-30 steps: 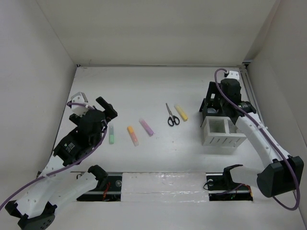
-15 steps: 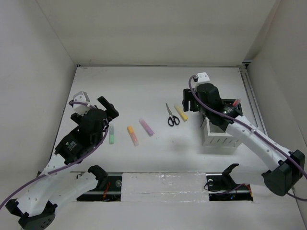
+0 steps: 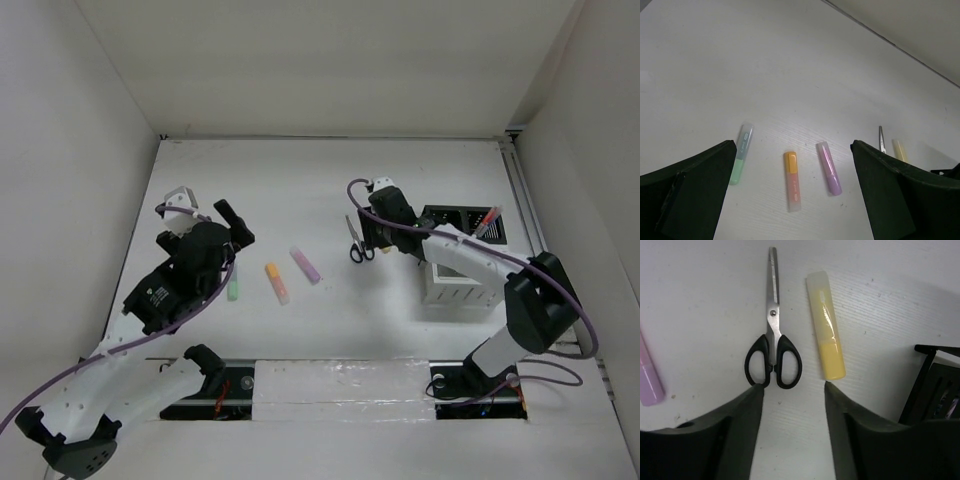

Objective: Sort the stationery into containers
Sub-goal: Pick up the pen from the center of the board.

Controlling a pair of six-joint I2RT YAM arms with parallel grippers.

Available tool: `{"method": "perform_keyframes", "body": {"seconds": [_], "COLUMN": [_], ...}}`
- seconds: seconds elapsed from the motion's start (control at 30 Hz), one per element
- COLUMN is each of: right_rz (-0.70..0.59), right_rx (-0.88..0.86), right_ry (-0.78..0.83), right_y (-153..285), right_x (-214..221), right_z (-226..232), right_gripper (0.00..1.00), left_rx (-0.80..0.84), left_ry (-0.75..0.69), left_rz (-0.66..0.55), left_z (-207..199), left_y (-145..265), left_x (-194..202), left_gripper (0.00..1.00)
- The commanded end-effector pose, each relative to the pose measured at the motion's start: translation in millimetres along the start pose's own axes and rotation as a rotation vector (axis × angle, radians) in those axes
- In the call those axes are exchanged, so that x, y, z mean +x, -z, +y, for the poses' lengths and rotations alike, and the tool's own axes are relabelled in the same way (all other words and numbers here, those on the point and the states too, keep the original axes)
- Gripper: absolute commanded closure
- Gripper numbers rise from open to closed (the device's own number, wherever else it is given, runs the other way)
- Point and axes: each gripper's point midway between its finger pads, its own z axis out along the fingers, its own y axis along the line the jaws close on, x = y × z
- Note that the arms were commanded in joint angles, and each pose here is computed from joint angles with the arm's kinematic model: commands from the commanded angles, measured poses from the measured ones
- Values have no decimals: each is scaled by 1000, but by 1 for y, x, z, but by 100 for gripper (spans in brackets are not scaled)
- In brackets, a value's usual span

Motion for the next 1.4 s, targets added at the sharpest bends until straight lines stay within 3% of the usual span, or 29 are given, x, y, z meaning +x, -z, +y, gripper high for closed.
{"method": "perform_keyframes", "body": {"seconds": [0.0,0.07,0.17,0.97,1.37], "right_rz": [-92,-83,-39,37,109], "right_rx": [-8,17,13,-65,-26], "right_ry": [-10,-14,-22,21,36], "right_y": [-7,-20,-37,-63,-96], "right_x": [-37,-40,-30,-12,-4], "right_z": [-1,-16,-29,-39,-34], "right_gripper": [39,28,25,25,48], "left_rx": [12,23,24,36,42], "left_ry": [-19,-30,-37,-49,-49], "left_rz": [-1,8,20,21,28], "left_z": [-4,-6,-7,-11,-13], "left_y": [-4,-4,-5,-7,-7], "left_x": [2,4,7,7,8], "left_gripper": [1,1,1,1,1]}}
